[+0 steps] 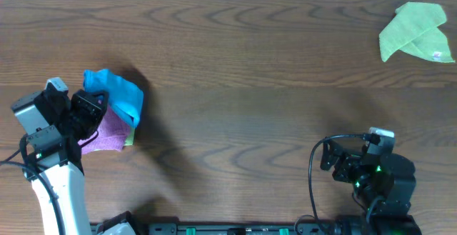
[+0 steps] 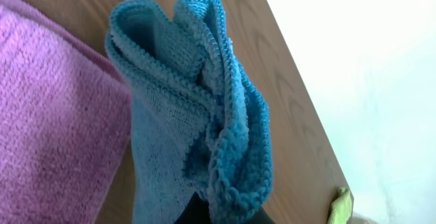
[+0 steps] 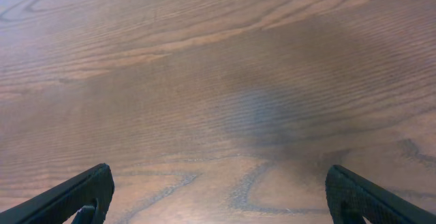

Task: Fold the cloth
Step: 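Lower the blue cloth onto the pink cloth and release it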

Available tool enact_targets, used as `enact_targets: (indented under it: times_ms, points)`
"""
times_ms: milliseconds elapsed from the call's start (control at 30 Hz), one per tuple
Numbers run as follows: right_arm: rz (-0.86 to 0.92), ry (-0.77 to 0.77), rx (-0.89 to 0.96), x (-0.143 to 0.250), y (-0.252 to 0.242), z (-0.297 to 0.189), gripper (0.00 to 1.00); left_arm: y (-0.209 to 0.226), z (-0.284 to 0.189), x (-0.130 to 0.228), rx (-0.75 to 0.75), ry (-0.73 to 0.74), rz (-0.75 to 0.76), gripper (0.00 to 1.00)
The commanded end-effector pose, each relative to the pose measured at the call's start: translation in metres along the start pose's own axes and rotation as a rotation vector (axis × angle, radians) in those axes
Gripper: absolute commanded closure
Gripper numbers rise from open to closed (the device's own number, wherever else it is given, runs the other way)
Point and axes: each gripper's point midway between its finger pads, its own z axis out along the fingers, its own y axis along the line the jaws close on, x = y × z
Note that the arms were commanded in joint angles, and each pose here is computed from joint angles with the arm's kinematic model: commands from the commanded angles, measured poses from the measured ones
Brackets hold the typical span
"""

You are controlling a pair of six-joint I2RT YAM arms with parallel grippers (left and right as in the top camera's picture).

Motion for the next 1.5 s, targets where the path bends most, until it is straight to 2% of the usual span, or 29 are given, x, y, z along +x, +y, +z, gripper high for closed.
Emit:
enact_targets:
  times_ms: [0,467,1100,1467]
  points:
    - [0.017,-0.01,0.012,-0.002,-0.003,-0.001,0.01,-0.013,-0.009,-0.017,0.029,-0.05,0.044,0.94]
    - [0.017,-0.01,0.012,-0.002,-0.003,-0.001,0.01,-0.001,-0.013,-0.026,-0.013,-0.085,0.026,0.94]
    - [0.017,-0.01,0.012,-0.002,-0.003,-0.001,0.01,0.054,-0.021,-0.015,-0.28,-0.074,0.039,0.94]
    - [0.017,-0.01,0.012,-0.002,-0.003,-0.001,0.01,0.086,-0.035,-0.022,-0.47,-0.128,0.053,0.94]
